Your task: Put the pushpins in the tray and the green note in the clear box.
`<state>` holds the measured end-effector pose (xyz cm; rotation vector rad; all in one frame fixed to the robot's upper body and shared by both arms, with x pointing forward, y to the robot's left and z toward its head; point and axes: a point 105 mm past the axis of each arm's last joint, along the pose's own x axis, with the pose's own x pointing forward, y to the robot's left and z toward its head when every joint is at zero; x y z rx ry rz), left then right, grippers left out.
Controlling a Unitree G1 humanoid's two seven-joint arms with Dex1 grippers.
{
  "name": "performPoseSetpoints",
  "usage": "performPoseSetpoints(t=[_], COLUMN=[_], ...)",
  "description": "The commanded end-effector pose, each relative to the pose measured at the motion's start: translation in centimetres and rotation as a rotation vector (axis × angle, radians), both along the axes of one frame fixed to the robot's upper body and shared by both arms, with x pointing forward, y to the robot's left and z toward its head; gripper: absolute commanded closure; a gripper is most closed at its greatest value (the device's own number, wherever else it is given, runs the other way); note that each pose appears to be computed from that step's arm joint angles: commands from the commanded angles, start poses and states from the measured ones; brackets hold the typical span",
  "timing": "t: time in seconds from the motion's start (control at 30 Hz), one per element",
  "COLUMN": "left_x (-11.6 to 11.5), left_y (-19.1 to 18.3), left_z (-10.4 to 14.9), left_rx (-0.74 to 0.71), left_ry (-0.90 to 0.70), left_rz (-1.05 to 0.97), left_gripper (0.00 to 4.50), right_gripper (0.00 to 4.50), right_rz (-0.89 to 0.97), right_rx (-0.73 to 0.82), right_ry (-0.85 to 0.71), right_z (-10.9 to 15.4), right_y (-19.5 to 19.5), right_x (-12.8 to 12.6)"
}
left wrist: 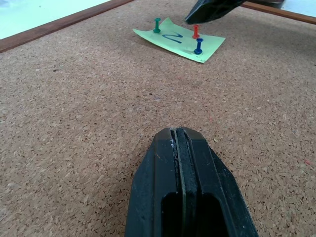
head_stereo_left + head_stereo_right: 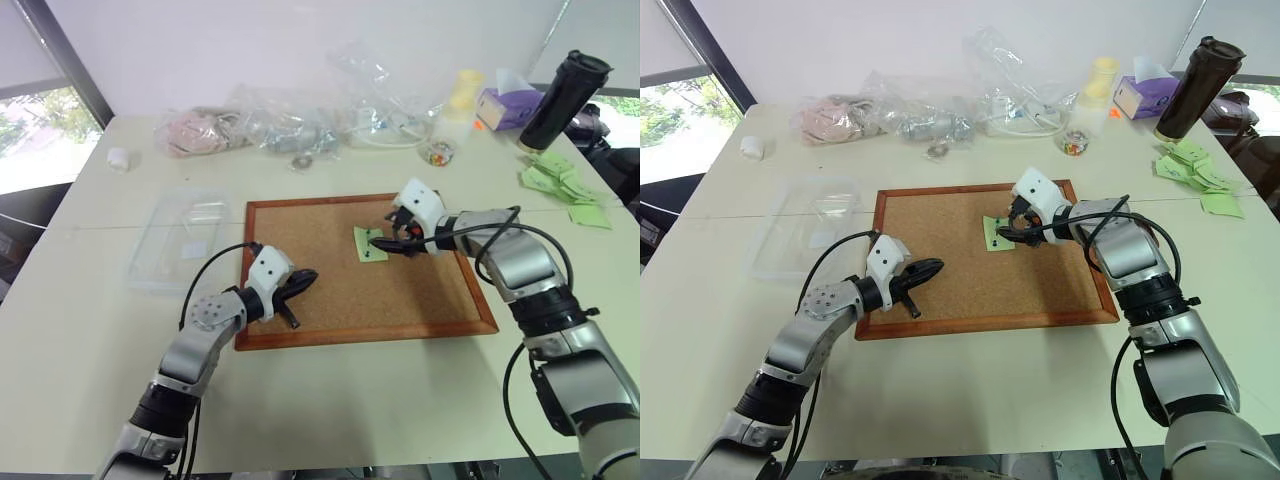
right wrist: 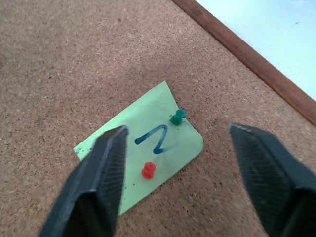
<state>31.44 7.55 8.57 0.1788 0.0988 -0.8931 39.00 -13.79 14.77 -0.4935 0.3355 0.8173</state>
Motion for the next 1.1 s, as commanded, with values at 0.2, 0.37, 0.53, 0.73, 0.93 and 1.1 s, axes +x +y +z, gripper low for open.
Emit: performPoseSetpoints(t=[0.2, 0.37, 0.53, 0.73, 0.93, 1.1], left_x=[-0.7, -0.9, -1.1, -1.1, -1.0, -1.3], left_y=[-0.2, -0.2, -0.3, -0.3, -0.2, -0.4], left_z=[-1.6, -1.9, -1.9, -1.9, -1.8, -2.2], left_rx=[0.021, 0.028, 0.024, 0.02, 0.018, 0.024], left_ry=[0.055, 0.057, 0.061, 0.057, 0.055, 0.073], left_rz=[-0.001, -0.01, -0.012, -0.004, 0.001, -0.014], left_gripper=[4.5, 4.5, 4.5, 4.5, 4.5, 4.5], right_gripper=[1.17, 1.17, 1.4, 4.09, 4.43, 4.43], right_rz=[-0.018, -0.017, -0.008, 0.006, -0.005, -0.049], right_rx=[0.033, 0.031, 0.03, 0.026, 0.077, 0.154], right_ry=[-0.033, -0.018, -0.004, 0.002, 0.003, -0.045], right_z=[1.1, 0.5, 0.1, -0.1, 1.3, 4.1], right_y=[0.6, 0.8, 1.0, 1.2, 0.9, 0.0], right_x=[2.0, 2.5, 2.6, 2.6, 2.3, 2.0])
